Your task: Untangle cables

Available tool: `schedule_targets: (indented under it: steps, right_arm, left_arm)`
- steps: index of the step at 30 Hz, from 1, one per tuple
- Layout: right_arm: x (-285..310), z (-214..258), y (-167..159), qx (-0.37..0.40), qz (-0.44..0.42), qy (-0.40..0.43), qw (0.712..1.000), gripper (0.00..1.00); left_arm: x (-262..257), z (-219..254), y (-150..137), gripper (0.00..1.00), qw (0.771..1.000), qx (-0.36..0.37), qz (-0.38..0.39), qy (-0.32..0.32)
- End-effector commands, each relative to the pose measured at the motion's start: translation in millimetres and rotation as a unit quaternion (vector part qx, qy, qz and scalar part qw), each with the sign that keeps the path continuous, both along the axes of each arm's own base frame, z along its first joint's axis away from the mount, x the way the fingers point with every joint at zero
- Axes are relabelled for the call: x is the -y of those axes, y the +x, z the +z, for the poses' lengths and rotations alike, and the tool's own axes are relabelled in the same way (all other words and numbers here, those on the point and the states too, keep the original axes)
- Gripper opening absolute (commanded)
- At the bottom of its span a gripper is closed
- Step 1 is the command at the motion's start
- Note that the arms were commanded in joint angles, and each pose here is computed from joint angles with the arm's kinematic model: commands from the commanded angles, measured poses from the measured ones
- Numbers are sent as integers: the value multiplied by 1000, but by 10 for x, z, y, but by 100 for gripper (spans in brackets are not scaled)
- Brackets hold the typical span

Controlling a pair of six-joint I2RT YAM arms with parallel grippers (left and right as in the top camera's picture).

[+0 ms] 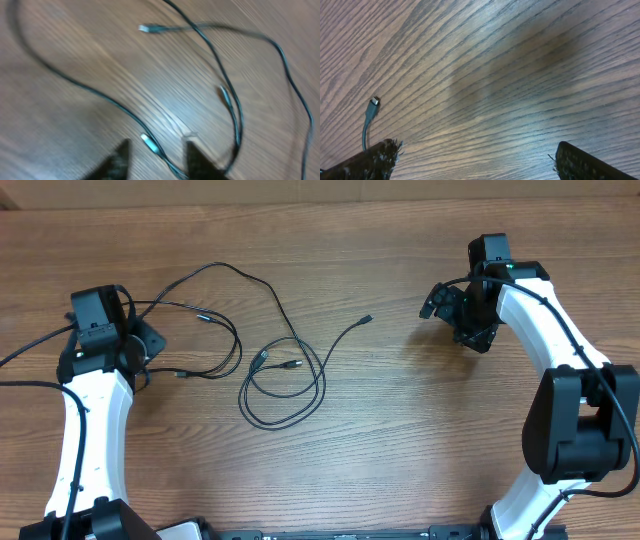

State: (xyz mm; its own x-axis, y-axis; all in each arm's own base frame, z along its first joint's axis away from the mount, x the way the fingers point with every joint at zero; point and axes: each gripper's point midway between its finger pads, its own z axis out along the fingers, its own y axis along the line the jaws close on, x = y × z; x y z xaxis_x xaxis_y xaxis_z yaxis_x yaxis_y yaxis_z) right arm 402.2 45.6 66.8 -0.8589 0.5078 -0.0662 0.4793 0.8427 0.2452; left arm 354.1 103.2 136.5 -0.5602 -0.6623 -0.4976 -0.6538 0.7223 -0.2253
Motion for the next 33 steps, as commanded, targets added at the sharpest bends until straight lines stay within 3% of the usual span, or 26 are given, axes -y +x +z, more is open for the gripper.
schedule_targets:
  steps: [1, 2, 4, 7, 10, 12, 22, 33]
  right_arm:
    - [8, 23, 34, 6, 0, -3, 1000, 100]
    - [9, 23, 35, 6, 0, -3, 1000, 100]
    - [8, 23, 34, 6, 0, -3, 1000, 100]
    - [9, 23, 35, 6, 0, -3, 1000, 100]
    - [8, 23, 34, 6, 0, -3, 1000, 100]
    - [8, 23, 34, 6, 0, -3, 1000, 100]
    - [9, 23, 35, 6, 0, -3, 1000, 100]
    - [8, 23, 34, 6, 0, -3, 1000, 100]
  left_arm:
    - [364, 60, 143, 13, 995, 16, -100, -19]
    - [412, 53, 160, 9, 993, 14, -113, -12]
    - [515, 25, 190, 12, 990, 8, -144, 1]
    - [679, -95, 226, 21, 980, -11, -200, 19]
    - [842, -287, 270, 40, 969, -34, -244, 27]
    - [951, -452, 308, 45, 960, -50, -273, 31]
    - [1229, -1066, 377, 48, 928, -103, -356, 39]
    - [1370, -1421, 342, 48, 913, -123, -390, 2]
